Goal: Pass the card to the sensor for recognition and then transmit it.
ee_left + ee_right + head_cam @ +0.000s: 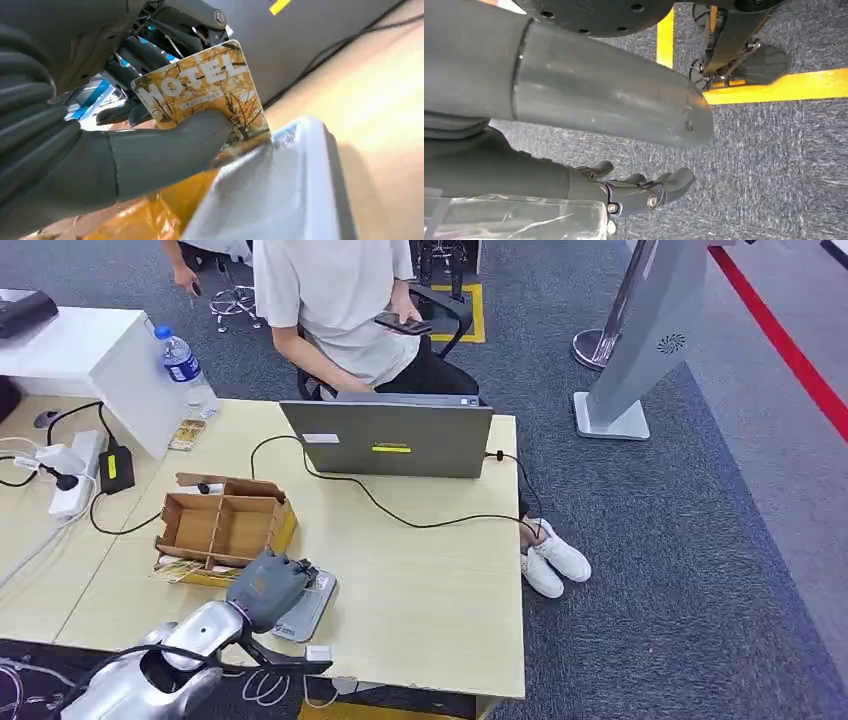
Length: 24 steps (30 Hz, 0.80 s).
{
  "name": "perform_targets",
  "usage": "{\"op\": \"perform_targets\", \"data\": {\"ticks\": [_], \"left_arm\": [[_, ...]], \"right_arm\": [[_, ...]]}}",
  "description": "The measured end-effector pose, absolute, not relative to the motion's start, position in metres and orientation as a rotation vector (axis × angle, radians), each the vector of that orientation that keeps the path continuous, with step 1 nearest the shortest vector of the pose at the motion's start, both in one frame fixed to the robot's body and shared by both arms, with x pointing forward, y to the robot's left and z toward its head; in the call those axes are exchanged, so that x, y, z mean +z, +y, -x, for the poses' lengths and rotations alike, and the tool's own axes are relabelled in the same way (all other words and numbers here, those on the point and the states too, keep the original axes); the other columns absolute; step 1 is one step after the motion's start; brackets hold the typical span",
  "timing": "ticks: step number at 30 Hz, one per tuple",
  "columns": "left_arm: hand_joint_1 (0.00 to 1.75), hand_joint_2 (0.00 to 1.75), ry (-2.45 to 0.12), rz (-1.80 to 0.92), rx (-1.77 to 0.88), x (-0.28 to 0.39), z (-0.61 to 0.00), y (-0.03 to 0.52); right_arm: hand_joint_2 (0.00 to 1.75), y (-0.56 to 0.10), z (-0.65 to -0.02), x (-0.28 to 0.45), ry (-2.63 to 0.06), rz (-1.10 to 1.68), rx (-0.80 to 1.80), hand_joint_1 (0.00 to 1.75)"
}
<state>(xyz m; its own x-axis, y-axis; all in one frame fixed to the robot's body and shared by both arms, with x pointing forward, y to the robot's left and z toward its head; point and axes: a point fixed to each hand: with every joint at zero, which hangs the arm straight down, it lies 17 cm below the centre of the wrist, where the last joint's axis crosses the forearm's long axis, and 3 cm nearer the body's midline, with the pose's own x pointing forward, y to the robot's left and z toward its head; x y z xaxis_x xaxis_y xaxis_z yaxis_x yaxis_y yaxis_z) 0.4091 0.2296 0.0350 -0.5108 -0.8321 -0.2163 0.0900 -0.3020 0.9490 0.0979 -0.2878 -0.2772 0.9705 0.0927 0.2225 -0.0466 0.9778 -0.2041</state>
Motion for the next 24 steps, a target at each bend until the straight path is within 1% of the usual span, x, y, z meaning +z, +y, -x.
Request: {"op": "perform_targets", "data": {"ticks": [3, 6, 7, 10, 12, 14, 19, 21, 24], "left_arm": [[1.75, 1.75, -1.342, -1.019, -1.842, 0.046, -0.415, 0.227], [1.75, 1.75, -1.476, -1.102, -1.738, 0.079, -0.426, 0.21], [1.75, 1.75, -1.542, -1.14, -1.687, 0.097, -0.43, 0.2], [1.75, 1.75, -1.782, -1.291, -1.453, 0.183, -0.446, 0.179], [1.75, 1.75, -1.879, -1.391, -1.31, 0.238, -0.46, 0.187], [1.75, 1.75, -1.928, -1.456, -1.223, 0.275, -0.469, 0.198], [1.75, 1.75, -1.986, -1.564, -1.096, 0.316, -0.472, 0.213], [1.75, 1.75, -2.017, -1.654, -0.996, 0.349, -0.478, 0.228], [1.75, 1.75, -1.992, -1.79, -0.906, 0.396, -0.507, 0.263]], "right_arm": [[0.0, -0.288, -0.097, -0.277, -0.232, 0.2, 0.07, 0.0], [0.0, -0.289, -0.097, -0.277, -0.235, 0.201, 0.074, 0.0], [0.0, -0.288, -0.098, -0.277, -0.236, 0.2, 0.08, 0.0], [0.0, -0.287, -0.099, -0.277, -0.238, 0.199, 0.112, 0.0], [0.0, -0.285, -0.101, -0.277, -0.234, 0.197, 0.131, 0.0], [0.0, -0.284, -0.103, -0.277, -0.231, 0.196, 0.138, 0.0], [0.0, -0.282, -0.107, -0.276, -0.235, 0.194, 0.166, 0.0], [0.0, -0.281, -0.11, -0.275, -0.23, 0.193, 0.194, 0.0], [0.0, -0.278, -0.117, -0.274, -0.225, 0.189, 0.234, 0.0]]}}
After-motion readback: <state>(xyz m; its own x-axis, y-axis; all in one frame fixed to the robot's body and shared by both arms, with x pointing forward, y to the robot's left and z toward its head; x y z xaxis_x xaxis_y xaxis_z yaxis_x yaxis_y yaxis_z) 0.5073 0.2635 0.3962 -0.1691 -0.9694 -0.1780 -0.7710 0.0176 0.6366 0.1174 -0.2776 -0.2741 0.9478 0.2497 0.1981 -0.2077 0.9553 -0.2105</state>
